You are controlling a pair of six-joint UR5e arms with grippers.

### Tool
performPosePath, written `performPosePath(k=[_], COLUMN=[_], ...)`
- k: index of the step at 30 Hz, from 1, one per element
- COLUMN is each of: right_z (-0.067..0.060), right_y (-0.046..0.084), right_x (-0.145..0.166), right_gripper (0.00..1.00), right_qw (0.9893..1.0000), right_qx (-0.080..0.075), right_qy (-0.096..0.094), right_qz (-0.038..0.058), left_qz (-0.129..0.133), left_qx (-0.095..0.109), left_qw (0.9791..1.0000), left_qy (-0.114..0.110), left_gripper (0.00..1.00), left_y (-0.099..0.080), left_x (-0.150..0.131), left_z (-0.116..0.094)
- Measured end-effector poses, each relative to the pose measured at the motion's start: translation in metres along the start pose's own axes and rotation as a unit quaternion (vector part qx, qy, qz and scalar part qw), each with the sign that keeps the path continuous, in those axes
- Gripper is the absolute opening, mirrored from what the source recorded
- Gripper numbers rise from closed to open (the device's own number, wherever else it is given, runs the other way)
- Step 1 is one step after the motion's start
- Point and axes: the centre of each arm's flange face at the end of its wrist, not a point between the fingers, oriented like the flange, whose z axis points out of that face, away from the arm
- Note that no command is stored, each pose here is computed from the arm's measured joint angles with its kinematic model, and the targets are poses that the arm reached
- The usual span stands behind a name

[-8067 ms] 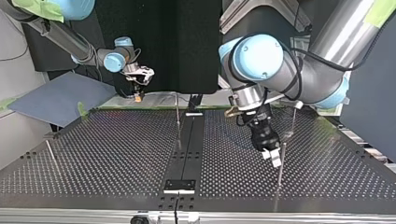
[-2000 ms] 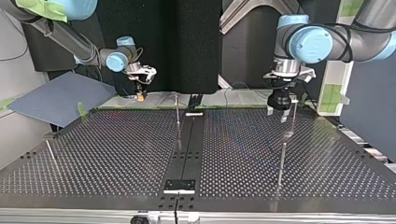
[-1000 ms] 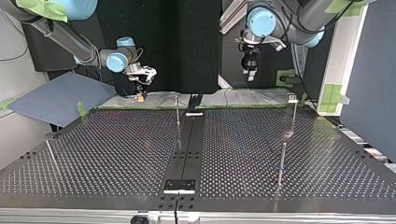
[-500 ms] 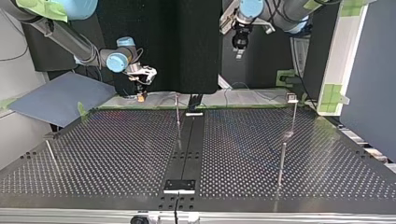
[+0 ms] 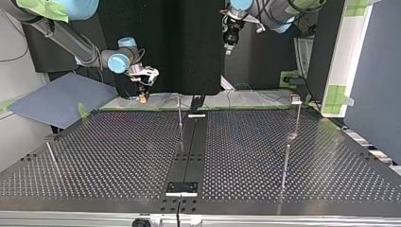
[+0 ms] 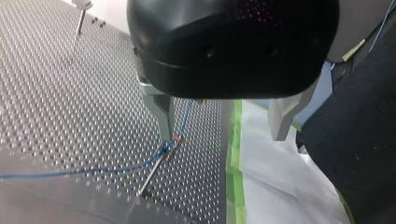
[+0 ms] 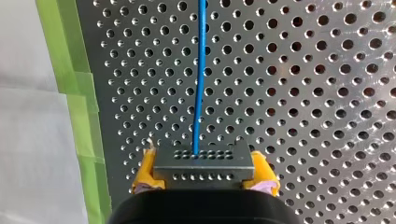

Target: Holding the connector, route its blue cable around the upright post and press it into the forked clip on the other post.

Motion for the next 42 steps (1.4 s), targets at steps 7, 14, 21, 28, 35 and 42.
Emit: performPosePath(k=[7,14,21,28,35,42], right_z=[0.000,-0.001,-0.007,-0.022,-0.033,-0.042], right_y=[0.007,0.015,0.018,0.020,0.020,0.018], right_x=[0.000,0.008,0.033,0.053,0.081,0.109], right_gripper=[0.00,0.00,0.00,0.00,0.00,0.00], right_qw=[0.9999,0.9995,0.9989,0.9977,0.9970,0.9970], right_qx=[-0.007,-0.029,-0.045,-0.068,-0.077,-0.077], right_qy=[-0.008,-0.011,-0.008,0.000,0.007,0.007], right_qz=[0.0006,-0.0061,-0.0108,-0.0005,0.0041,0.0053], left_qz=[0.016,0.038,0.063,0.054,0.040,0.024], left_qx=[0.024,0.043,0.034,0.003,-0.019,-0.003], left_qw=[0.9993,0.9980,0.9959,0.9943,0.9911,0.9882], left_qy=[-0.024,-0.028,-0.055,-0.091,-0.126,-0.151], left_gripper=[1.00,1.00,1.00,1.00,1.00,1.00], left_y=[-0.026,-0.041,-0.048,-0.041,-0.035,-0.039], left_x=[0.010,0.037,0.043,0.033,0.023,0.016], left_z=[0.016,0.012,0.010,0.019,0.028,0.034])
